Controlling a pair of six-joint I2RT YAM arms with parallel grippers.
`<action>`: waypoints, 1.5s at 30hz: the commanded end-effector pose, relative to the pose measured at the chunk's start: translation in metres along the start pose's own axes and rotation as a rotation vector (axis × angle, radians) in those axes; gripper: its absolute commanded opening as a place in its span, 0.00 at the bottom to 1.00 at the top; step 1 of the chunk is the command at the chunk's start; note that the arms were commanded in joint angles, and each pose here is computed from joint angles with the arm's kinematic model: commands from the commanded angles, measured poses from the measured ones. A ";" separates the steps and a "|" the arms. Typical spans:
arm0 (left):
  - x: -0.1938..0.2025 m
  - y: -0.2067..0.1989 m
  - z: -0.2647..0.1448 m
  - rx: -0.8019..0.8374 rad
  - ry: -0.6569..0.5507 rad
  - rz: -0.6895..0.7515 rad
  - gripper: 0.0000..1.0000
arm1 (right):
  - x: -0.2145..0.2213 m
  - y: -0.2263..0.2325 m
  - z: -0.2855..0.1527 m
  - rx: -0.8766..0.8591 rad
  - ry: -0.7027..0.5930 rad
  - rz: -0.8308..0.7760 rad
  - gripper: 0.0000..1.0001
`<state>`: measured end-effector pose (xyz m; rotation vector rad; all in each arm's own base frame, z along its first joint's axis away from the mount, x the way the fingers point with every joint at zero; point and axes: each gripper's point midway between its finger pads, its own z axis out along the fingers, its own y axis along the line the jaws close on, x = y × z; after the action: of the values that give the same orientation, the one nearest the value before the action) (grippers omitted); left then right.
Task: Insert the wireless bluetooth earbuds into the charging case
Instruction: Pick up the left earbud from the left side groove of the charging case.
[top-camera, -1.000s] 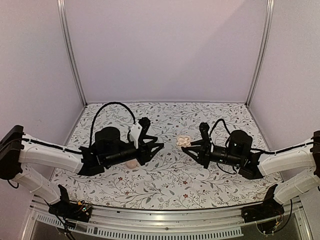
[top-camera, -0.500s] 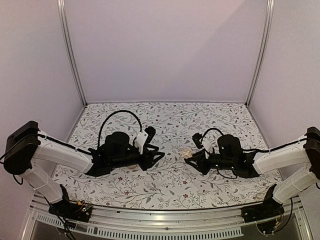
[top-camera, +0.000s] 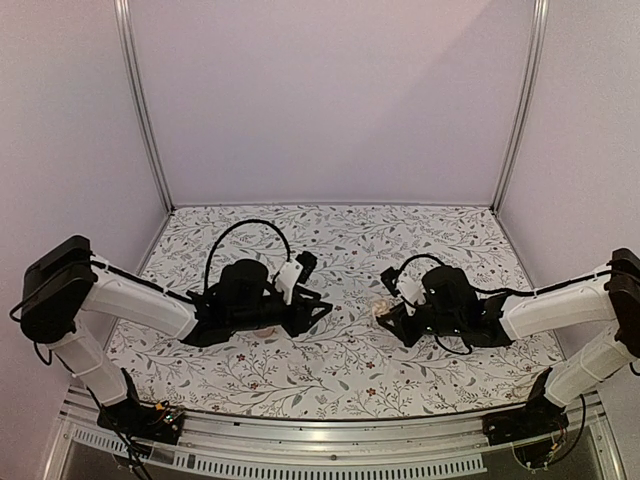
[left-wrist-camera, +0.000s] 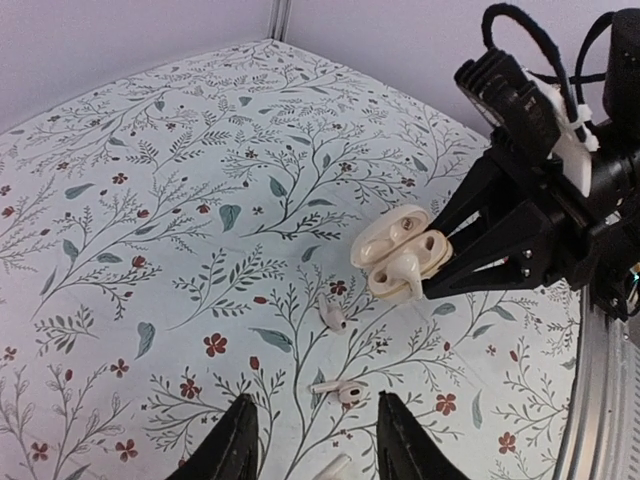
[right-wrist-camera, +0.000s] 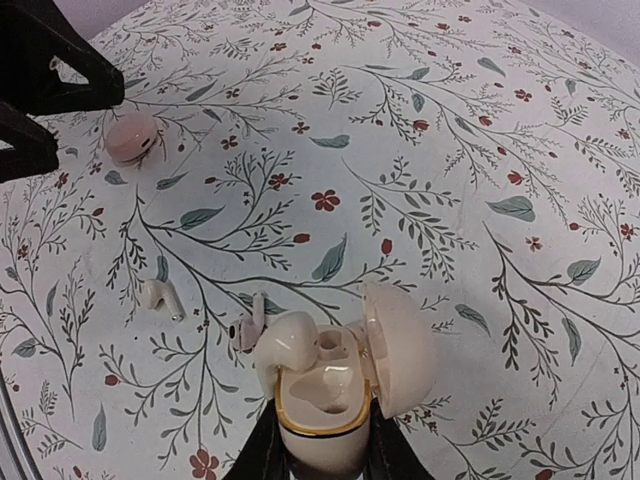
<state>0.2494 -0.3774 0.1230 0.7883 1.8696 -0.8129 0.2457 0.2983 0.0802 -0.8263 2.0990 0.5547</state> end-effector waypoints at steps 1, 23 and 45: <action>-0.005 -0.007 0.006 0.077 0.012 -0.016 0.39 | -0.004 0.000 -0.001 0.014 0.000 -0.058 0.20; -0.036 -0.063 0.024 0.376 0.080 -0.202 0.34 | -0.044 0.050 -0.021 -0.185 -0.149 -0.170 0.22; -0.017 -0.056 0.050 0.341 0.175 -0.255 0.29 | -0.048 0.054 -0.020 -0.193 -0.154 -0.170 0.22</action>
<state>0.2309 -0.4503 0.1351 0.8659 2.0210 -1.2792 0.2179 0.3283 0.1127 -1.0328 1.9073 0.6787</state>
